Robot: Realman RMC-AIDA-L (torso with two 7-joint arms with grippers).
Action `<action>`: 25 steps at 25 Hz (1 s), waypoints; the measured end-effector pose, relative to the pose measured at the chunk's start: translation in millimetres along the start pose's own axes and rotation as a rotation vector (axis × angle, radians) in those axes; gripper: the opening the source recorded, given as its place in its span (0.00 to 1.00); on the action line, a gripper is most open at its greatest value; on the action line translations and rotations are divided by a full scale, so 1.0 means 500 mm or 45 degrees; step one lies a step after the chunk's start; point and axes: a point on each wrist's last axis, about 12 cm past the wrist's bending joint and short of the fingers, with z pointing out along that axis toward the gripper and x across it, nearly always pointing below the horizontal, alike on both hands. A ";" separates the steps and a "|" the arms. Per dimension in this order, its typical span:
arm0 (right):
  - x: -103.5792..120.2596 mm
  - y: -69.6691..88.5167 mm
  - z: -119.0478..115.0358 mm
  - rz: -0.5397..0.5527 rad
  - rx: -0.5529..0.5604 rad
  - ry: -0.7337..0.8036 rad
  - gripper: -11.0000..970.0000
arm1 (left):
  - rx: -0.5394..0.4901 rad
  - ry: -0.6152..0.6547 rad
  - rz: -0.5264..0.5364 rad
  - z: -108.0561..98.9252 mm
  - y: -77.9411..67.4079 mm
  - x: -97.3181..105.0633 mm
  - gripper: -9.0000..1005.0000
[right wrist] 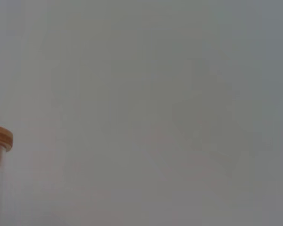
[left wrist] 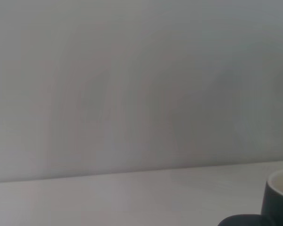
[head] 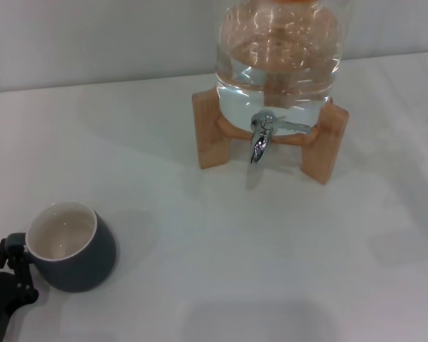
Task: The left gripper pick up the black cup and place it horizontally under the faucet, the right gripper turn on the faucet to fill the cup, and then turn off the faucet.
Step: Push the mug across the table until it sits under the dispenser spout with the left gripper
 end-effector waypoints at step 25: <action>0.014 0.036 0.008 0.059 -0.020 -0.004 0.89 | 0.172 -0.051 0.110 0.161 0.007 -0.069 0.10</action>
